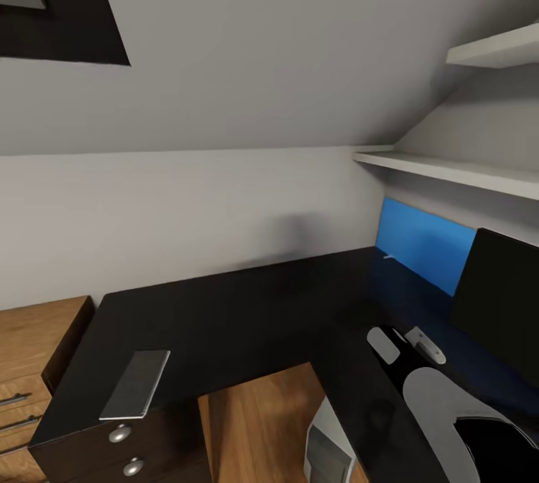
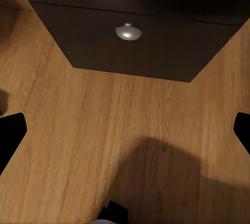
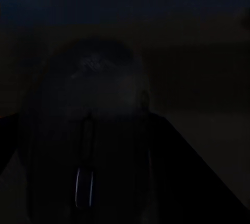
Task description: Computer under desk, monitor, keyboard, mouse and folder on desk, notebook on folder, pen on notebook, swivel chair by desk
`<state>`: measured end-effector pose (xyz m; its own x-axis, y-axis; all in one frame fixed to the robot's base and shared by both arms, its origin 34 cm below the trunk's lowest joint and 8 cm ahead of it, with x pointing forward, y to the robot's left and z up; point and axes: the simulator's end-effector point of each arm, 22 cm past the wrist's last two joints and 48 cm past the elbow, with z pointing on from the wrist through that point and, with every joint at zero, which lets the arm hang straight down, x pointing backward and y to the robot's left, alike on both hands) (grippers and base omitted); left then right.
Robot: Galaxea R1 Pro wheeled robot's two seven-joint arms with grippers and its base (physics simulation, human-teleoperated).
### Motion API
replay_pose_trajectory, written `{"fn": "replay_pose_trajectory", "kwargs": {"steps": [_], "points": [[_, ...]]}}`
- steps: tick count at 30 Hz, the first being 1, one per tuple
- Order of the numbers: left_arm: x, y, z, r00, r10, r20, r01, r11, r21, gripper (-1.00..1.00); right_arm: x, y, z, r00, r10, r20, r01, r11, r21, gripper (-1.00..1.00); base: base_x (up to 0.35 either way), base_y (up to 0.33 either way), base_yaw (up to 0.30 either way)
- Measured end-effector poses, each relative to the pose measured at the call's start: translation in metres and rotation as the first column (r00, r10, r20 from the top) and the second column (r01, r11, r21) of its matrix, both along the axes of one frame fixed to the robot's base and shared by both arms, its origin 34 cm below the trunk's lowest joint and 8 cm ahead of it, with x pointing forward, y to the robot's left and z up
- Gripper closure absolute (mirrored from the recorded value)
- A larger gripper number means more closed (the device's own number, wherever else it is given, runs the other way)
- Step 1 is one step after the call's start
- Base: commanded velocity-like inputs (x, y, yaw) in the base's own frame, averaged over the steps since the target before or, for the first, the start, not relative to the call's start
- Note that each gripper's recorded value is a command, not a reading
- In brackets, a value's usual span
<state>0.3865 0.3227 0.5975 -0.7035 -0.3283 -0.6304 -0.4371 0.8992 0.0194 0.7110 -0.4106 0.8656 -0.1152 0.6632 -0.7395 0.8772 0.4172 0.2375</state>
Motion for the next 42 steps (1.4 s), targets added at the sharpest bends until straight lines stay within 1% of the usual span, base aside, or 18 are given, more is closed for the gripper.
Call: {"fn": "replay_pose_trajectory", "kwargs": {"steps": [22, 39, 42], "points": [[0.002, 0.001, -0.03, 1.0, 0.006, -0.001, -0.006, 1.0, 0.004, -1.0, 0.001, 0.001, -0.032, 1.0, -0.002, -0.001, 0.002, 1.0, 0.004, 1.0, 0.0, 0.0, 0.0], [0.004, 0.002, -0.055, 1.0, 0.009, 0.007, -0.009, 1.0, 0.006, -1.0, 0.002, -0.003, -0.057, 1.0, -0.009, 0.002, 0.009, 1.0, 0.004, 1.0, 0.0, 0.0, 0.0], [0.004, 0.002, -0.055, 1.0, 0.009, 0.007, -0.009, 1.0, 0.006, -1.0, 0.002, -0.003, -0.056, 1.0, -0.009, 0.003, 0.009, 1.0, 0.003, 1.0, 0.0, 0.0, 0.0]]}}
